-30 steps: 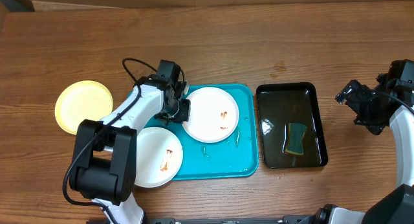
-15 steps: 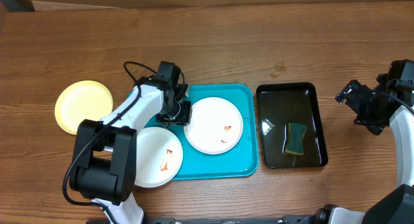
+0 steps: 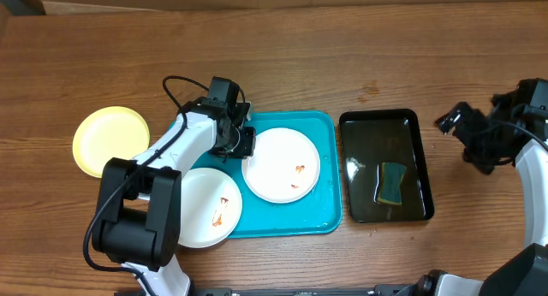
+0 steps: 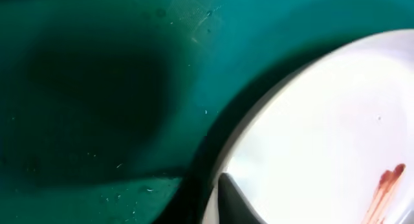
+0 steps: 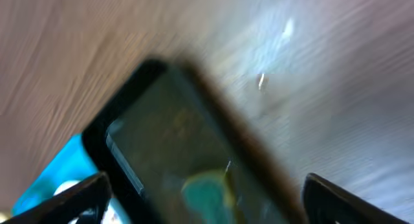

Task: Clean dirty plates on tray and stack at the side
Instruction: 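Slide the white plate right across the teal tray with the left gripper, then lower the right gripper into the black tray and grasp the sponge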

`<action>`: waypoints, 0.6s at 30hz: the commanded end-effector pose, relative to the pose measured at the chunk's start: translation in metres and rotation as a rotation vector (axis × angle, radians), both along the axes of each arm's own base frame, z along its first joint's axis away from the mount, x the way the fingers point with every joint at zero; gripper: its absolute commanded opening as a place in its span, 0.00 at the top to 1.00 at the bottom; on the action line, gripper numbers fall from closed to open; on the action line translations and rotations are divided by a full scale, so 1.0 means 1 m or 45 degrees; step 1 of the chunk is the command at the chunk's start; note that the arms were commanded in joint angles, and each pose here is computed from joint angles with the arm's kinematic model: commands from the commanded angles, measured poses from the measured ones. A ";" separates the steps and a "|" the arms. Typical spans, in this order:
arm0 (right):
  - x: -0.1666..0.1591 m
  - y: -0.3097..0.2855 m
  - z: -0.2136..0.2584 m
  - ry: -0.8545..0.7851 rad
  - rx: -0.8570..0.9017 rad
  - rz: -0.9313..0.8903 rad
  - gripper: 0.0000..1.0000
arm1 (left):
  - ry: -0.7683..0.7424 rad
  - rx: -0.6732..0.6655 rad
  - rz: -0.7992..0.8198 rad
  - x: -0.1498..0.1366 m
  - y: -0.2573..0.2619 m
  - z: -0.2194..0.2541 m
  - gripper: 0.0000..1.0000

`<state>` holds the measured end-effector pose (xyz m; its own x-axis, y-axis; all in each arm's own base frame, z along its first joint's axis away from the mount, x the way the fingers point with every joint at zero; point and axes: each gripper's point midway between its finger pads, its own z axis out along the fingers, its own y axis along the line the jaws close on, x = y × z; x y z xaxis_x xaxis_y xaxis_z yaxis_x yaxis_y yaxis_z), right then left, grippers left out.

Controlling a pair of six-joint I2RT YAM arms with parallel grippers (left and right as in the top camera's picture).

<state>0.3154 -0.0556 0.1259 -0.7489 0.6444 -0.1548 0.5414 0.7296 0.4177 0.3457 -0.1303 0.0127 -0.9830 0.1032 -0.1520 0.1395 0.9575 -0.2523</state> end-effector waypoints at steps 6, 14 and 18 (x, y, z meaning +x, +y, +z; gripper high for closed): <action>-0.049 0.040 -0.021 0.311 -0.130 0.195 0.20 | 0.022 0.001 0.053 -0.004 -0.004 -0.013 0.96; -0.061 0.073 -0.049 0.374 -0.398 0.373 0.22 | 0.027 0.004 0.052 -0.006 -0.004 -0.015 0.96; -0.059 0.075 -0.064 0.345 -0.486 0.404 0.22 | 0.032 0.014 0.053 -0.007 -0.002 -0.015 0.96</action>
